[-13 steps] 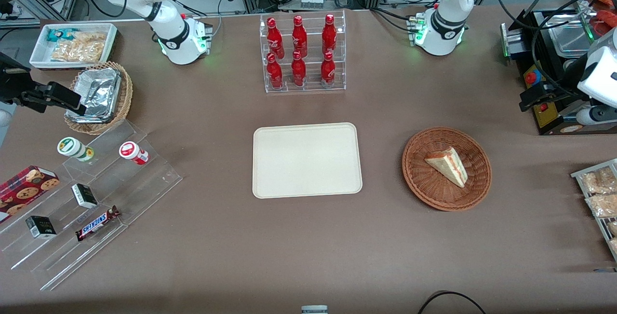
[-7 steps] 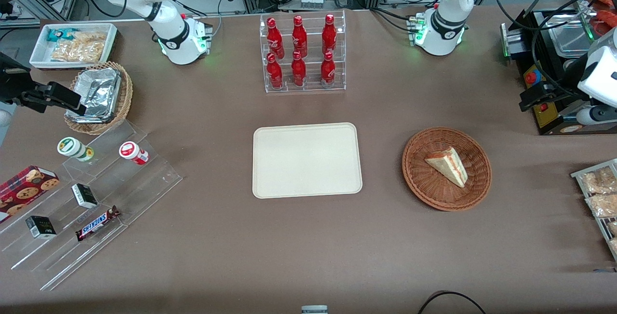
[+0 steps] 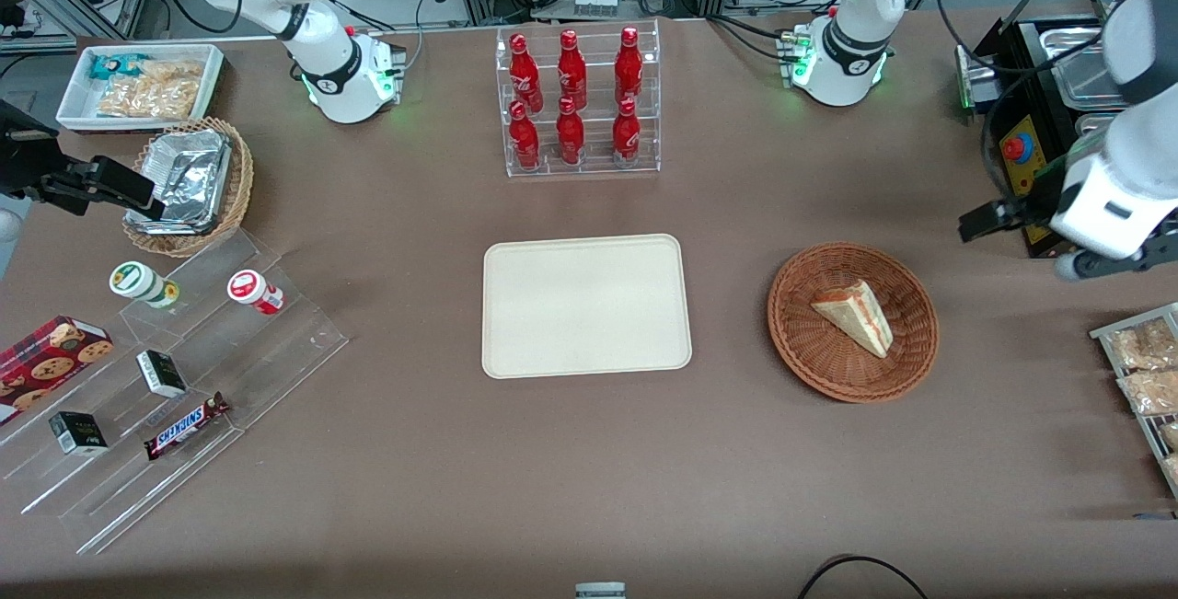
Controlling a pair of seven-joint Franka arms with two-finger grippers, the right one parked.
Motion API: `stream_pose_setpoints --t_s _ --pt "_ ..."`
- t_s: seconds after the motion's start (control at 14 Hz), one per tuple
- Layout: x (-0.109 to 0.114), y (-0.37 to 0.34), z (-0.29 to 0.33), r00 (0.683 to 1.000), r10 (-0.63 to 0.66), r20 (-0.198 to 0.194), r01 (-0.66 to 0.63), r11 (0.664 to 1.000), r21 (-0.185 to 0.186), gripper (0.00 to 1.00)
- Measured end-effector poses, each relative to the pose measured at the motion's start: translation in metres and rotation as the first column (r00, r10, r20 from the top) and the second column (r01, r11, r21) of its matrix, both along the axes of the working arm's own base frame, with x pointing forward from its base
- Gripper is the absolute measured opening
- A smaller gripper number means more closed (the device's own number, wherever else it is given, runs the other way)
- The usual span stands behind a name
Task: Place sandwich from basket to tray
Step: 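Move the left gripper over the wrapped sandwich in the wicker basket, then lower the left gripper and close it on the sandwich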
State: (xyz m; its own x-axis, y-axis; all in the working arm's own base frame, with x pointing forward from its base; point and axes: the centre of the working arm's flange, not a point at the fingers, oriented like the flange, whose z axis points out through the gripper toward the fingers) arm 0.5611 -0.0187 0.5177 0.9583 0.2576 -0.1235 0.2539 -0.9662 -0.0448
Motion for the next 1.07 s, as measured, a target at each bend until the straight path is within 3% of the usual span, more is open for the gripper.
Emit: stream_pose_setpoints --t_s 0.21,0.5,0.71,1.07 --pt "0.000 -0.010 -0.056 0.979 0.200 0.041 -0.201 0.979 0.017 1.00" --pt "-0.013 -0.031 -0.120 0.892 0.438 0.110 -0.441 0.898 0.003 1.00" --pt "-0.025 -0.044 -0.151 0.853 0.505 0.136 -0.507 0.862 -0.016 1.00" --pt "-0.027 -0.062 -0.192 0.825 0.551 0.125 -0.552 0.833 -0.032 1.00"
